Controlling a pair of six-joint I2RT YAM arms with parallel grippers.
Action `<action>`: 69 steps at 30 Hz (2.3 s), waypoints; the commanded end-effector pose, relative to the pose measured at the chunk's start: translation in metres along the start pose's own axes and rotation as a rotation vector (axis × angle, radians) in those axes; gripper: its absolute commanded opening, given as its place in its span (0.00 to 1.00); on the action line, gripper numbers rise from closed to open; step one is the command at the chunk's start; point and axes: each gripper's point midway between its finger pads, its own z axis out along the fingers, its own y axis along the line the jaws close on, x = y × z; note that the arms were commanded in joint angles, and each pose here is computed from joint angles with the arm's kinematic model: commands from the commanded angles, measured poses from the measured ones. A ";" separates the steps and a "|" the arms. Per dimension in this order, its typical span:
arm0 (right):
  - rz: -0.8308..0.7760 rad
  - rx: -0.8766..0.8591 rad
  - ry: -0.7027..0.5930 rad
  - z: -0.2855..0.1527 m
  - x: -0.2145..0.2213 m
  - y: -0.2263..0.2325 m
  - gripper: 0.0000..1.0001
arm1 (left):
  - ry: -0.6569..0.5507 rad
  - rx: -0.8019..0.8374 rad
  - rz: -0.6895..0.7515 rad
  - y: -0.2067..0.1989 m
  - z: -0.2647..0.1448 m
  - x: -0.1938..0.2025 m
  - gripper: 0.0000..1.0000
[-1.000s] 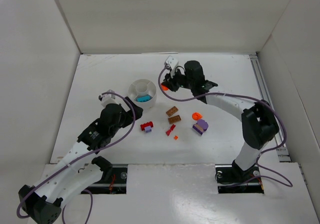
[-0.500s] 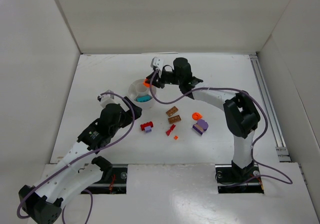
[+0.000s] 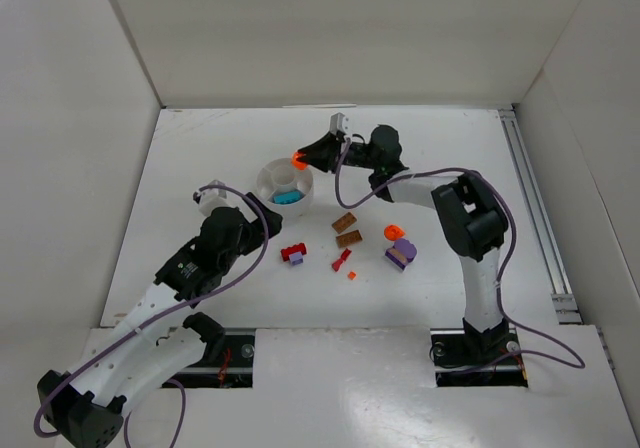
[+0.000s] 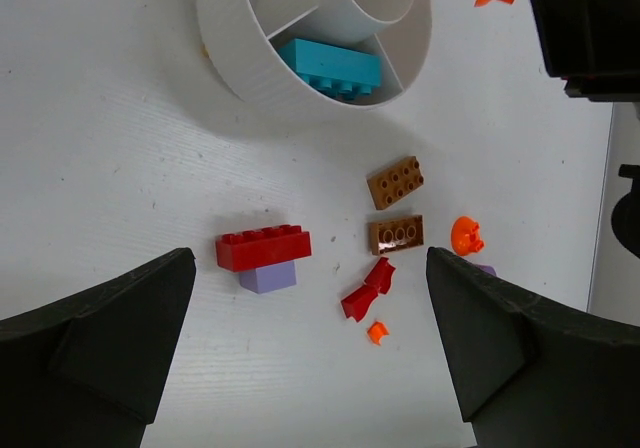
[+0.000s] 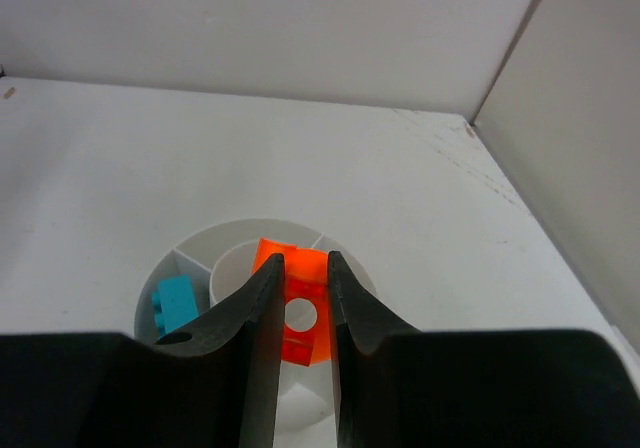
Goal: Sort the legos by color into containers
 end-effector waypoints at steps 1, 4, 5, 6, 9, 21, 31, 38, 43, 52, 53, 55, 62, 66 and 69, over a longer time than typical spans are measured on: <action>-0.013 -0.072 -0.087 -0.003 -0.012 0.011 0.21 | -0.053 0.005 -0.018 -0.008 -0.006 -0.018 1.00; -0.004 -0.063 -0.084 -0.006 -0.004 0.008 0.21 | -0.062 -0.013 -0.024 -0.004 -0.006 -0.019 1.00; -0.013 -0.072 -0.089 -0.006 -0.005 0.009 0.21 | -0.062 -0.013 -0.024 -0.004 -0.006 -0.019 1.00; 0.004 -0.062 -0.080 -0.010 0.002 0.006 0.21 | -0.062 -0.013 -0.024 -0.004 -0.006 -0.019 1.00; 0.026 -0.082 -0.085 -0.011 0.009 0.011 0.21 | -0.067 -0.006 -0.027 -0.007 -0.008 -0.022 1.00; 0.079 -0.130 -0.144 -0.013 0.031 0.025 0.21 | -0.089 -0.056 0.006 -0.008 -0.007 -0.035 1.00; 0.091 -0.093 -0.136 -0.024 0.038 0.014 0.45 | -0.084 -0.063 0.009 -0.009 -0.005 -0.035 1.00; 0.036 -0.098 -0.169 -0.024 0.004 0.013 0.53 | -0.074 -0.045 0.033 -0.017 -0.004 -0.036 1.00; 0.000 -0.097 -0.179 -0.023 -0.029 0.011 0.66 | -0.091 -0.023 0.076 -0.025 -0.009 -0.046 1.00; -0.099 0.241 0.140 -0.080 -0.051 -0.030 1.00 | -0.077 0.060 0.159 -0.049 -0.017 -0.054 1.00; -0.055 0.317 0.195 -0.097 -0.043 -0.035 1.00 | -0.061 0.059 0.163 -0.049 -0.014 -0.050 1.00; 0.003 0.465 0.256 -0.144 -0.044 -0.042 1.00 | -0.031 0.085 0.191 -0.056 -0.006 -0.044 1.00; 0.184 1.066 0.873 -0.324 -0.021 0.001 1.00 | 0.144 0.166 0.341 -0.106 0.031 0.013 1.00; 0.269 1.283 1.084 -0.411 -0.026 0.044 1.00 | 0.168 0.210 0.417 -0.150 0.047 0.039 1.00; 0.317 1.393 1.124 -0.454 -0.029 0.073 1.00 | 0.229 0.279 0.472 -0.182 0.062 0.074 1.00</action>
